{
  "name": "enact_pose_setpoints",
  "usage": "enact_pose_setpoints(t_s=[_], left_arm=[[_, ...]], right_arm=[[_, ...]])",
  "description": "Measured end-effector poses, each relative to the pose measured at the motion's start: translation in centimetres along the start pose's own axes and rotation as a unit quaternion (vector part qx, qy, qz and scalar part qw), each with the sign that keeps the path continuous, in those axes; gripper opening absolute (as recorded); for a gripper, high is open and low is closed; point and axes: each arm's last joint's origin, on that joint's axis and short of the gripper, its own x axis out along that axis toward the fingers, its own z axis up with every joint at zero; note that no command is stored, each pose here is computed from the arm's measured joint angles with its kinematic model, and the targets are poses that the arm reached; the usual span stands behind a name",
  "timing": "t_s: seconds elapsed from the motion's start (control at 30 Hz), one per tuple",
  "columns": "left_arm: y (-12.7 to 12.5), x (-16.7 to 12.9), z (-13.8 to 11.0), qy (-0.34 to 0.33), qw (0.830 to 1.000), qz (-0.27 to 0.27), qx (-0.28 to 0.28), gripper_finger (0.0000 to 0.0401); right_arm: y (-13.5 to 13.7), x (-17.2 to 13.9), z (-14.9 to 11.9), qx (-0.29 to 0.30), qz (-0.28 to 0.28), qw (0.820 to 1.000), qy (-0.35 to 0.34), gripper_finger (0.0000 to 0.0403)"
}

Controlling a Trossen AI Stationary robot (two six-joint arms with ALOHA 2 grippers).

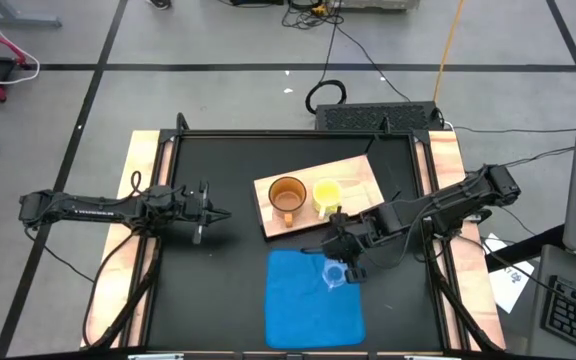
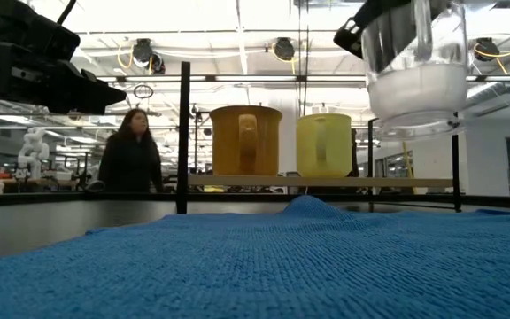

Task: Stack small to large cups/mugs on shelf
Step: Put the transparent mug on the shelf

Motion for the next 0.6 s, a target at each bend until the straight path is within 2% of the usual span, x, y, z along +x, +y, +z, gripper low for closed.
enact_pose_setpoints(t_s=[0.4,0.6], left_arm=[[0.0,0.0,0.0,0.000,1.000,0.000,0.000,0.0026],[0.0,0.0,0.0,0.000,1.000,0.000,0.000,0.0026]], right_arm=[[-0.1,-0.1,-1.1,0.034,-0.010,0.998,0.056,0.0000],[-0.4,-0.1,-2.0,0.045,-0.038,0.996,0.061,0.0000]])
